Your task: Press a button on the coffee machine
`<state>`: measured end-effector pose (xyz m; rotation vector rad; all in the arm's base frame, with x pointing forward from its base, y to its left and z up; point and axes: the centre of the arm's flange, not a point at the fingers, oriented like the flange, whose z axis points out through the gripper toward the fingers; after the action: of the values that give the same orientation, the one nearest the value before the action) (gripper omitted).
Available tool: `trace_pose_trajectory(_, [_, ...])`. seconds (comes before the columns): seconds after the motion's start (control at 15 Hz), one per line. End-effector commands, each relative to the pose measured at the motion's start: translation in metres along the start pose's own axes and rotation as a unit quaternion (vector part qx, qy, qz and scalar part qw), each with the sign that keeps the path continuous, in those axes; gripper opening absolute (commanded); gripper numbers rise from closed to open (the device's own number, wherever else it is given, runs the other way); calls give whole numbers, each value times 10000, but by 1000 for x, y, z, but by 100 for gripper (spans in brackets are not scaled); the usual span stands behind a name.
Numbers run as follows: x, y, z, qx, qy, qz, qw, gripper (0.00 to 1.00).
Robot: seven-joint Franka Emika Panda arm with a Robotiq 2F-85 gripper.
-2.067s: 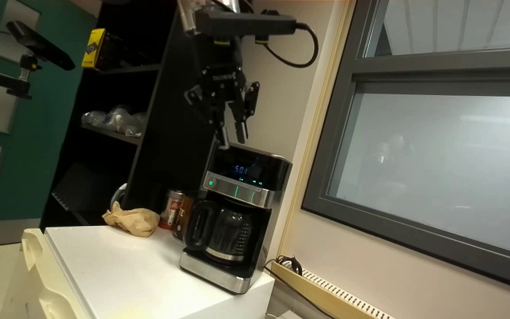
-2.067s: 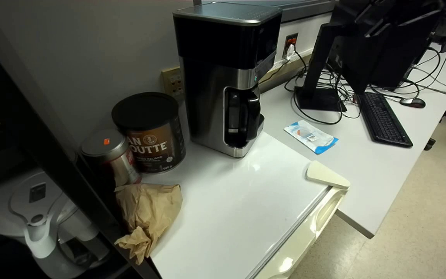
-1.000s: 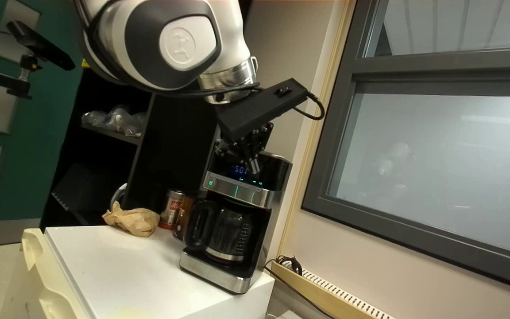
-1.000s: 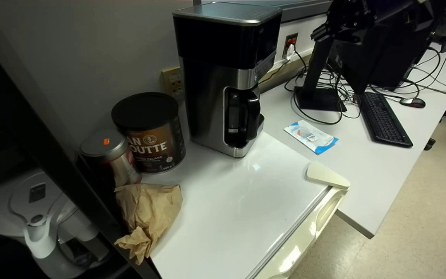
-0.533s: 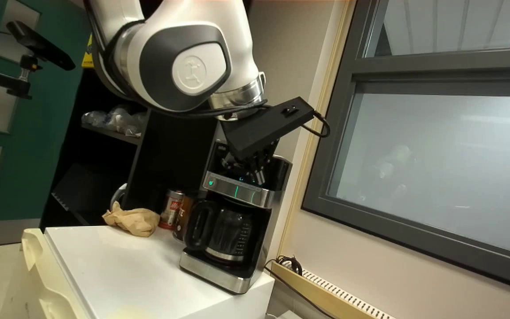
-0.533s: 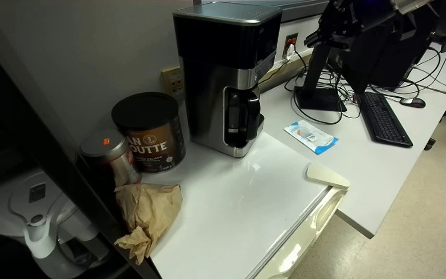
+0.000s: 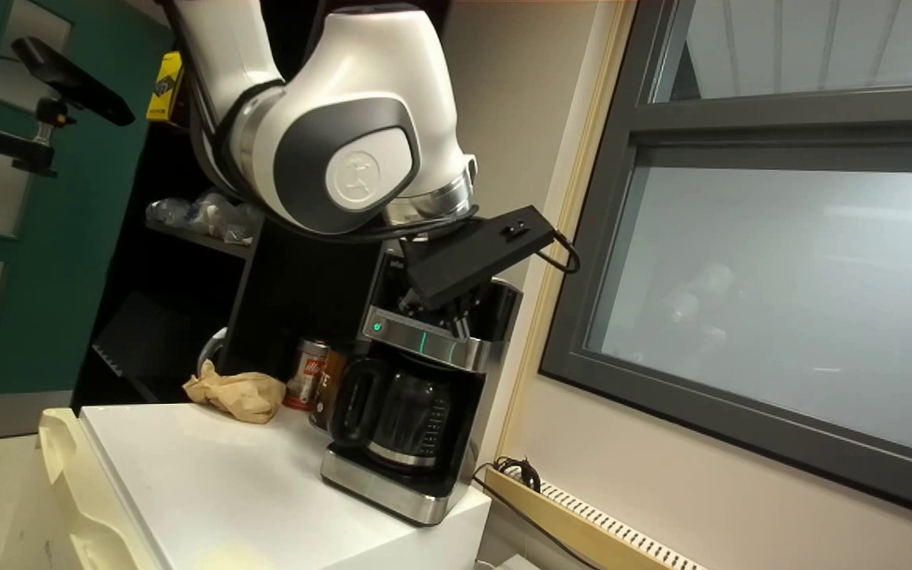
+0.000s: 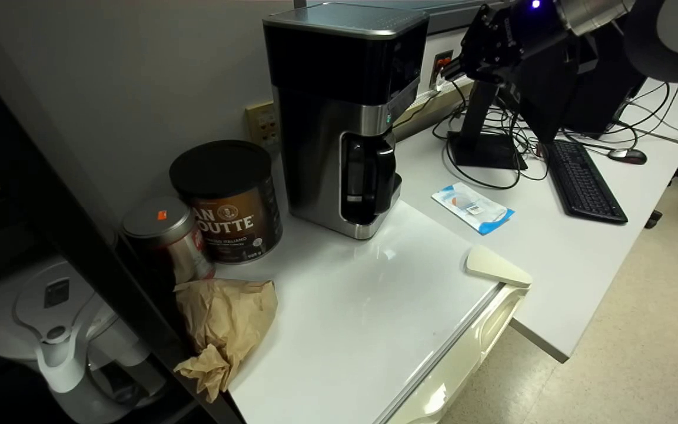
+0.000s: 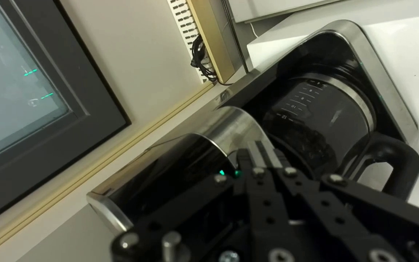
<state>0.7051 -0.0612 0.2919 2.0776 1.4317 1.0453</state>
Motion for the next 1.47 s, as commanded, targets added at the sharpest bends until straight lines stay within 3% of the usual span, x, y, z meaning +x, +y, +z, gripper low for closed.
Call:
trace_pose_trajectory(0.0, [11, 11, 23, 31, 99, 65, 9999, 0])
trace_pose_trajectory(0.8, [21, 19, 52, 149, -4, 194, 9997, 0])
trace_pose_trajectory(1.4, [16, 22, 52, 195, -83, 275, 9994, 0])
